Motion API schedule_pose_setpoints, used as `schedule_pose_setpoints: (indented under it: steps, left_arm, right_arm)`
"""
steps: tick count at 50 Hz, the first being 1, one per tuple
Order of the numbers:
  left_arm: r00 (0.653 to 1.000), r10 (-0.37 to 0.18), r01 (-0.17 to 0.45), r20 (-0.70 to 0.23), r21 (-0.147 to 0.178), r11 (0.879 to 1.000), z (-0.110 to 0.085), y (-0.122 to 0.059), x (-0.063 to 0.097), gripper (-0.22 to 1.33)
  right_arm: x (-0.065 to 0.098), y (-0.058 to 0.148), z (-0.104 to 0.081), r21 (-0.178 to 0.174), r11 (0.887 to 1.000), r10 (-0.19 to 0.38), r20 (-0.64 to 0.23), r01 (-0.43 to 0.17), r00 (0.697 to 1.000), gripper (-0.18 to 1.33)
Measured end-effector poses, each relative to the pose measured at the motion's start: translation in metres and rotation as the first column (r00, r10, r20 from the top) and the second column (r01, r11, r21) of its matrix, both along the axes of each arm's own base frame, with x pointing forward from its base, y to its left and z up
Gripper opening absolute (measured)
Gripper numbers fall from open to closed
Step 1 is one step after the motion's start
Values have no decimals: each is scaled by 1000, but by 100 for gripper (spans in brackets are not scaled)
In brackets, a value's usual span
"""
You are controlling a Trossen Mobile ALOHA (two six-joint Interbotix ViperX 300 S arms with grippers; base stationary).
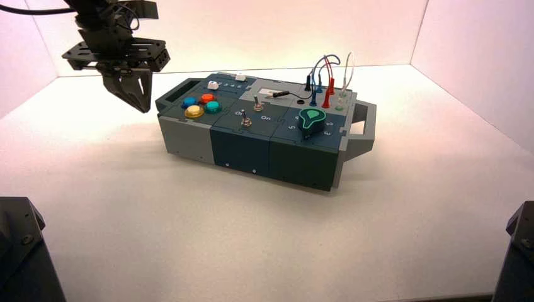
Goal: Move the box to the right.
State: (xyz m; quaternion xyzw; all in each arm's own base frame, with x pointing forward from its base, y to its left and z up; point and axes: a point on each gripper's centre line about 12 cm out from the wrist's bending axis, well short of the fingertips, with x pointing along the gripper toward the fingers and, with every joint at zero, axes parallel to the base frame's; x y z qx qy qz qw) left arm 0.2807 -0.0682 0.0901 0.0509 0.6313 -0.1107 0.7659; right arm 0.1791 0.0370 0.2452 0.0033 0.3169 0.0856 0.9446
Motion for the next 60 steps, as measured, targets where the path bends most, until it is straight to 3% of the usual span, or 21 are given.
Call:
schedule_pose_setpoints:
  steps: [23,46,60]
  left_arm:
    - [999,-34,34,-9,5,999,-13,-12,7,-16]
    - [999,-43,43,-18,14,999,-26,-14,11,-16]
    - [997,-81,81,-11,16,997,-27,-24,10,-16]
  right_arm:
    - [1,-1,1,2,1000,-8,9,8,1000,-14]
    - [1,-5,0,1,1000,-27,8,27,1000,-14]
    - [1,-5,0,7,1000,-29,6,29,1000,-14]
